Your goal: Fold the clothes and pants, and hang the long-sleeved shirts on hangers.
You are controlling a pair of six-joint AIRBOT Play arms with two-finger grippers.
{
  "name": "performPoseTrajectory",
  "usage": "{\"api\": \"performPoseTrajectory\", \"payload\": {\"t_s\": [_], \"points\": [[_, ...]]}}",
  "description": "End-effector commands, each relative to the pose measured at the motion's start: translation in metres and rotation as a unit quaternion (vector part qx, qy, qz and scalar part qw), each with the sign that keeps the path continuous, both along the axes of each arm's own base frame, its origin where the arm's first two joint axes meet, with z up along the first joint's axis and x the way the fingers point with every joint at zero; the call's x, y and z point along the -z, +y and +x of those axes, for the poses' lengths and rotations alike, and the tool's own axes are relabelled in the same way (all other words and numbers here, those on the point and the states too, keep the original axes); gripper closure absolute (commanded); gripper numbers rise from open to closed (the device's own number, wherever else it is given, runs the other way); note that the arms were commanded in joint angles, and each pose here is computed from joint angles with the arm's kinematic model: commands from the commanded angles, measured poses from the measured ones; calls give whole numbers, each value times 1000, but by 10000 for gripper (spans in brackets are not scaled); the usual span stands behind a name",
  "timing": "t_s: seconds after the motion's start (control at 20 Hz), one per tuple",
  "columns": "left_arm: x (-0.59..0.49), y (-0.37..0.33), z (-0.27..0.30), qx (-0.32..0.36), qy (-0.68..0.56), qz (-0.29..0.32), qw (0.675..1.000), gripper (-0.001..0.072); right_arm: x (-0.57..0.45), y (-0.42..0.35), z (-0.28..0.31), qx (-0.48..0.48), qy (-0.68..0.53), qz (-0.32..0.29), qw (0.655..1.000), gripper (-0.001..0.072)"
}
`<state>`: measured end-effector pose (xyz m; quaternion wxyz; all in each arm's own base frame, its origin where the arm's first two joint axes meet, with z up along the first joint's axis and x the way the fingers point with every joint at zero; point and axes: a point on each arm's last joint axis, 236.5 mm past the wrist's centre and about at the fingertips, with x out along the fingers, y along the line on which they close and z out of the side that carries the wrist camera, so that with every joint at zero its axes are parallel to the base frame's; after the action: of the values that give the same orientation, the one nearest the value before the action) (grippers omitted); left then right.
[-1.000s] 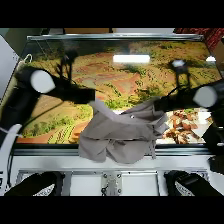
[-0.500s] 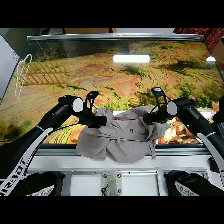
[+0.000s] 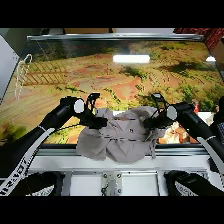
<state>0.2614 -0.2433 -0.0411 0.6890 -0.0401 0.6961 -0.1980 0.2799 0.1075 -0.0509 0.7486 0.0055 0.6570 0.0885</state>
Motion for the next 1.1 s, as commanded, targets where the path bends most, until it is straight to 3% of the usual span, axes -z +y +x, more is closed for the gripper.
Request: {"api": "performPoseTrajectory", "payload": {"t_s": [0.0,0.1,0.3,0.45,0.75,1.05], "points": [[-6,3,3,16,-15,-1,1000,694,-6,-14,11,-8,-33,-27,999,699],[-47,11,26,0,-42,-19,999,693,-62,-36,36,-17,-84,-60,995,700],[-220,17,83,-29,-205,-117,971,694,-231,-48,49,-10,-170,-51,984,700],[-304,17,81,-10,-283,-146,948,694,-303,-51,33,28,-210,-29,977,700],[-214,35,13,64,-113,-67,989,694,-252,-47,-28,57,-90,-25,994,700],[-84,24,-50,69,36,-49,996,694,-163,-27,-91,74,53,-35,995,699]]}}
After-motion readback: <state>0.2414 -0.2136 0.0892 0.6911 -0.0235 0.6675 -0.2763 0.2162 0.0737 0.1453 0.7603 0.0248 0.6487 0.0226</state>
